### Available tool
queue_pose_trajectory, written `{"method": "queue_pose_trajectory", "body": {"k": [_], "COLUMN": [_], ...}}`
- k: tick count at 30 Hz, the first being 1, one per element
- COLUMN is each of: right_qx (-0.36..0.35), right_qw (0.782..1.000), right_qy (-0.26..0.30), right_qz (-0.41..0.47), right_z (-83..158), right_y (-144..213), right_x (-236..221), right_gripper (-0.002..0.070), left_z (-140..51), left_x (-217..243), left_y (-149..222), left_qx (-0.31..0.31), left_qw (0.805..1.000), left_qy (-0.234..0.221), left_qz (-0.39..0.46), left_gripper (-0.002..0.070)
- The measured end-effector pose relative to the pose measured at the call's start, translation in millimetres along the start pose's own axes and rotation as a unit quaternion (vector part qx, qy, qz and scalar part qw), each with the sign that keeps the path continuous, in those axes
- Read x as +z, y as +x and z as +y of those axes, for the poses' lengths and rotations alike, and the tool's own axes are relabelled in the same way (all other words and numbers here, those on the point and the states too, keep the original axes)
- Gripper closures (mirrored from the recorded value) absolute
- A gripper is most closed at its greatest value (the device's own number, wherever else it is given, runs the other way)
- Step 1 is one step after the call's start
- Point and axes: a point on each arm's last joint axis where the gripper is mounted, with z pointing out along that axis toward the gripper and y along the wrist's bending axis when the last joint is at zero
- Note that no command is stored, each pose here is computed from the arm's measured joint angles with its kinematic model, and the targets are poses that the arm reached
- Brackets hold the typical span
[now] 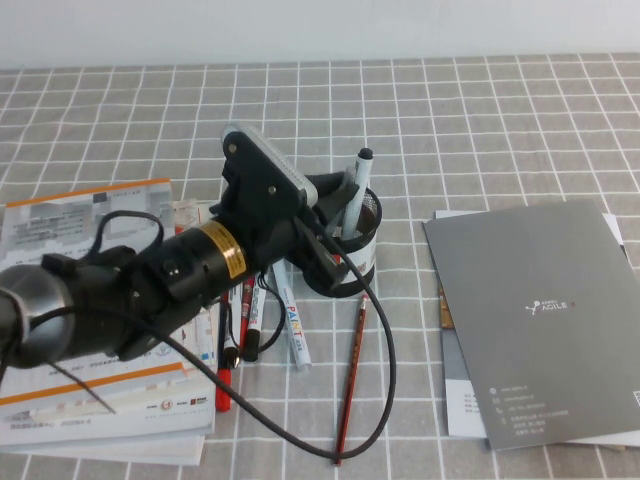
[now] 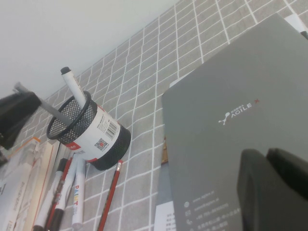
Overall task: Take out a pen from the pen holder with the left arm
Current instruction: 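Take a marker out of the pen holder and lay it on the table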
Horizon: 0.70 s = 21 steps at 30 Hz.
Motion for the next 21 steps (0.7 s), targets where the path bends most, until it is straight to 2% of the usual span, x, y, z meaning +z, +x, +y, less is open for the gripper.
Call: {"method": "queue_pose_trajectory", "body": {"k": [5,10,13,16,20,21], "right_qx": [0.0,0.0,0.0,0.0,0.0,0.0], "right_qw": [1.0,1.0,1.0,1.0,1.0,1.0], "right_qy": [0.0,0.0,0.0,0.0,0.0,0.0], "right_qz": [0.0,0.0,0.0,0.0,0.0,0.0], "right_z": [0,0,0,0,0,0], "right_y": [0,0,0,0,0,0], "right_x": [0,0,0,0,0,0], "right_gripper": [0.0689,0.0689,0.0689,0.0689,0.0689,0.0689], "left_z": [5.2,14.3,18.2,25.9,38.6,42.1], "left_x": [-14,-42,-64,-85,-109,-115], "left_y": [-27,-62,-82,-94,-98,-97], "left_qx": [0.048,0.059,0.014,-0.079,-0.209,-0.224], "left_qw": [0.999,0.997,0.998,0.994,0.972,0.968], "left_qy": [-0.01,-0.041,-0.056,-0.073,-0.105,-0.115], "left_qz": [-0.024,-0.022,-0.012,-0.009,0.009,0.02], "left_gripper": [0.062,0.062,0.062,0.062,0.062,0.062]}}
